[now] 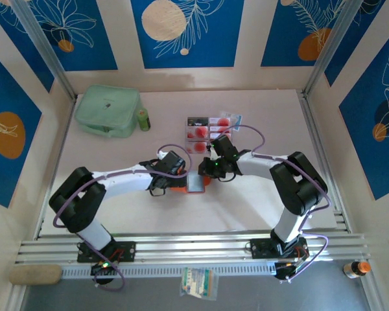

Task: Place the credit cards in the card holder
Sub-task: Flip over the card slot in the card holder.

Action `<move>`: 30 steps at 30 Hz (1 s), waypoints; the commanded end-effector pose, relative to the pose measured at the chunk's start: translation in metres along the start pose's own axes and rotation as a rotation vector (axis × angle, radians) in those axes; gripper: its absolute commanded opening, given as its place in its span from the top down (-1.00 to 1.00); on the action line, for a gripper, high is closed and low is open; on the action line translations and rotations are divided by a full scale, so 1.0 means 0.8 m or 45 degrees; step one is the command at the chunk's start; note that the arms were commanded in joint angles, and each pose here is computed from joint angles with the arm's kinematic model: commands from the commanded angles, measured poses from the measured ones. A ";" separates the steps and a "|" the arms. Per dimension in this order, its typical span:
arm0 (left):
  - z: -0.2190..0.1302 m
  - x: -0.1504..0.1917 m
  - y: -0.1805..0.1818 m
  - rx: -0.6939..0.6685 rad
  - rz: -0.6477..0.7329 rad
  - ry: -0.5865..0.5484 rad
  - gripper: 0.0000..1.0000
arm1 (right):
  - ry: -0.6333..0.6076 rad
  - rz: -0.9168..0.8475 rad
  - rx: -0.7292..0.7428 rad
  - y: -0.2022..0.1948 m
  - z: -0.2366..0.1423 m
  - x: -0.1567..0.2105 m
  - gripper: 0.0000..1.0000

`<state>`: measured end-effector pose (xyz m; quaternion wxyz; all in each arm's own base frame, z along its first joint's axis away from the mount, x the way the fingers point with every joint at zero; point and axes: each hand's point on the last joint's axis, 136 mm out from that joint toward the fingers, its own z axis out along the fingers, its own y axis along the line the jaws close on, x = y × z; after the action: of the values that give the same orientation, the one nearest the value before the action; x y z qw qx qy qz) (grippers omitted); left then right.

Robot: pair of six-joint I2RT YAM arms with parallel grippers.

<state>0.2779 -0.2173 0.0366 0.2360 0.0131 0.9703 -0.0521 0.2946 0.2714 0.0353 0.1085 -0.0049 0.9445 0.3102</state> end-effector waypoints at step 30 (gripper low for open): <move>0.014 0.021 -0.024 0.189 0.017 0.011 -0.98 | 0.114 0.044 -0.113 0.021 0.028 0.015 0.74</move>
<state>0.2756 -0.2371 0.0347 0.2483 0.0197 0.9603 -0.1256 0.2873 0.2963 0.0249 0.0751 -0.0117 0.9355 0.3450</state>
